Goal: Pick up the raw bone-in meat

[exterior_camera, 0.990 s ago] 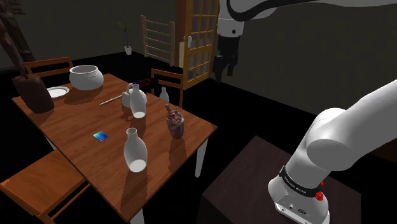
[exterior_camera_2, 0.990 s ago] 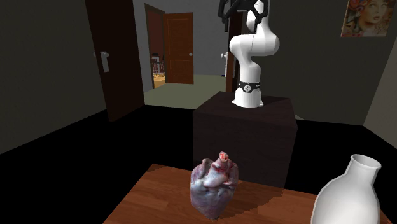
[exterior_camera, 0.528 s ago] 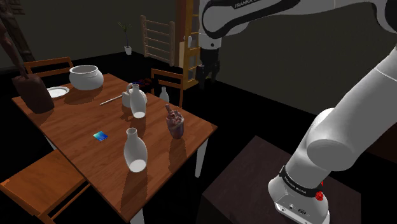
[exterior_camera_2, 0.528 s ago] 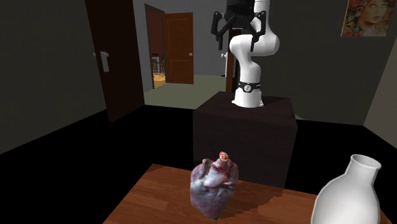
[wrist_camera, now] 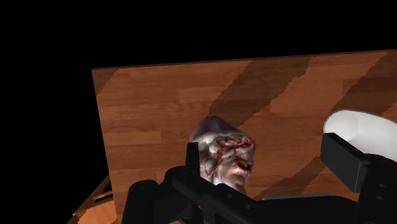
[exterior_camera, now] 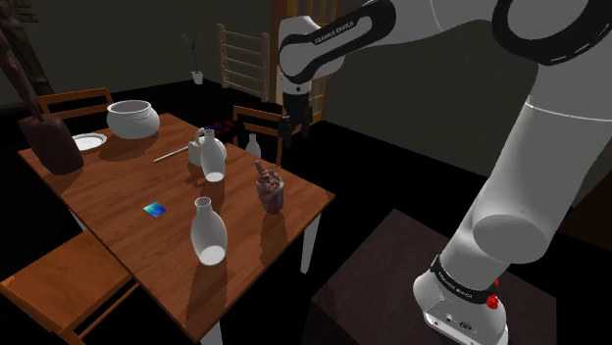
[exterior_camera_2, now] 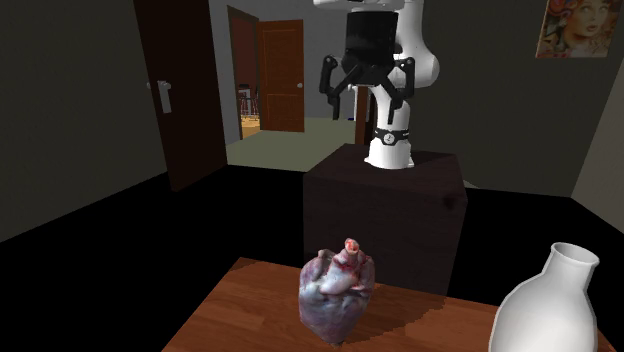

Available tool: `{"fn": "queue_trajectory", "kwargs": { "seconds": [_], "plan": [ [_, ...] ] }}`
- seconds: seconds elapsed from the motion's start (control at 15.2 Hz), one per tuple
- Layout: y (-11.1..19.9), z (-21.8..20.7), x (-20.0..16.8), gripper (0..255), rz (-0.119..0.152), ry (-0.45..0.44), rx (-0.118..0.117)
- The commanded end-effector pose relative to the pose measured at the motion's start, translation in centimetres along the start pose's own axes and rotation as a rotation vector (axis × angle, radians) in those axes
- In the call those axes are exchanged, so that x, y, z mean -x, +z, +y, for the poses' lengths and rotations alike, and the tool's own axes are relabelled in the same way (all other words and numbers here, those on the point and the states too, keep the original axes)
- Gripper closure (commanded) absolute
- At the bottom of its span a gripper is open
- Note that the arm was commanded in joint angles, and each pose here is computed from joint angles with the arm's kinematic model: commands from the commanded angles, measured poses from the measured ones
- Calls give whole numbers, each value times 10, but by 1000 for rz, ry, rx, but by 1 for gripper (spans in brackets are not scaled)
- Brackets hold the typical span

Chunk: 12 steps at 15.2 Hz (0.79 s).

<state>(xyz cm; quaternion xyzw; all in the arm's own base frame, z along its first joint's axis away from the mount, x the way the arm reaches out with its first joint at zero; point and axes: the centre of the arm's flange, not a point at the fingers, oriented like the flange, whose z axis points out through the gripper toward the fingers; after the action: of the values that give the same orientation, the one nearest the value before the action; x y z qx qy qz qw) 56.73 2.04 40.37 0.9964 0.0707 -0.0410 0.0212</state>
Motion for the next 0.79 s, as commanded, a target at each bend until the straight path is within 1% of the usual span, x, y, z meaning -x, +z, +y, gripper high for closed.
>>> {"fn": "queue_trajectory", "kwargs": {
  "seconds": [0.0, 0.73],
  "plan": [
    [12, -3, -24, 0, -2, -11, 0],
    [92, -12, -147, 0, -12, -71, 0]
  ]
}}
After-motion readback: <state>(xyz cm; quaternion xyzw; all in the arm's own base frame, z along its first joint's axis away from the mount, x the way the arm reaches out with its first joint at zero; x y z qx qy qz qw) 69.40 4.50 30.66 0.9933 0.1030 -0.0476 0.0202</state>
